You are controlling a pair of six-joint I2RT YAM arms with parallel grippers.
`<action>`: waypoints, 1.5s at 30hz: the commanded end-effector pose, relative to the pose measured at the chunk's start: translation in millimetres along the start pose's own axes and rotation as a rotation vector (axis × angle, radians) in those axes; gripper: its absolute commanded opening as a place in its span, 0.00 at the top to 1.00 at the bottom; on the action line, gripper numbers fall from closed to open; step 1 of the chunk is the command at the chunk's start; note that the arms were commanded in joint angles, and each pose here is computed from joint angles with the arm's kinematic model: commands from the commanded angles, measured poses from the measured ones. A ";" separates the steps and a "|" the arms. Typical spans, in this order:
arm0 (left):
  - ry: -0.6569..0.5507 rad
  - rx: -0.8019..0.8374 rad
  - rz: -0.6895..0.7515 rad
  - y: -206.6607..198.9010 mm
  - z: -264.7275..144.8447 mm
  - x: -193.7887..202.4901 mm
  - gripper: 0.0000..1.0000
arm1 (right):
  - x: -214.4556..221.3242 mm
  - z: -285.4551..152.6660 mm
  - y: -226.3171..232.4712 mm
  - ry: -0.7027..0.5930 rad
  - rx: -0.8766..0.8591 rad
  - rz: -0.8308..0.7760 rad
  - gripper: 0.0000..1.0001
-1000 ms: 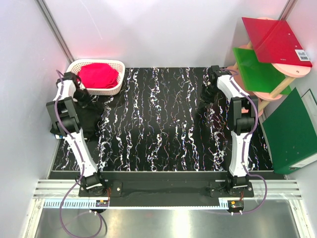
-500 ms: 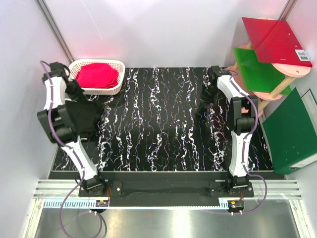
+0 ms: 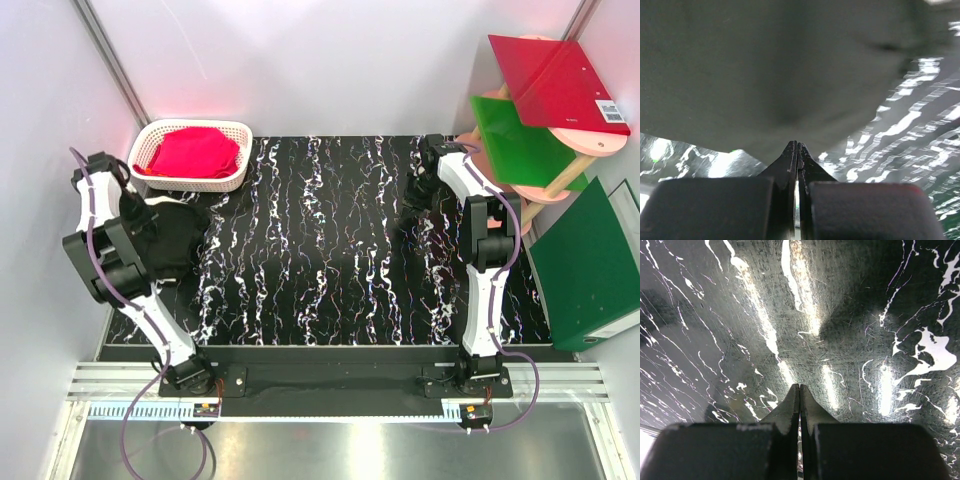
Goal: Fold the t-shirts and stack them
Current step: Smooth out wrinkles on the folded tshirt
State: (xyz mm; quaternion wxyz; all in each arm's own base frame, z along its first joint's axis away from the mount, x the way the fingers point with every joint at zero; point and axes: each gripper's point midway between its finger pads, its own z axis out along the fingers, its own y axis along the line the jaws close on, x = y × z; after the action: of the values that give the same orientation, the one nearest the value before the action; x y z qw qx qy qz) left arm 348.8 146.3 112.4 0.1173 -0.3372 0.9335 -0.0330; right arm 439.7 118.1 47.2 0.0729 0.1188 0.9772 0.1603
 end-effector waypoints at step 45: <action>-0.360 0.865 0.698 -260.6 -153.2 73.9 0.01 | -70.6 -192.2 23.1 -0.730 0.092 -0.174 0.01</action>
State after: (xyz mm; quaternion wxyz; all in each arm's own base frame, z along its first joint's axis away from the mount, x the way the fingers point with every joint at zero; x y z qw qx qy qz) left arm 415.8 -32.0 248.5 0.3666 -0.0423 0.9074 -0.2011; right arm 469.8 96.2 168.4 0.2899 0.0894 0.9440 0.1295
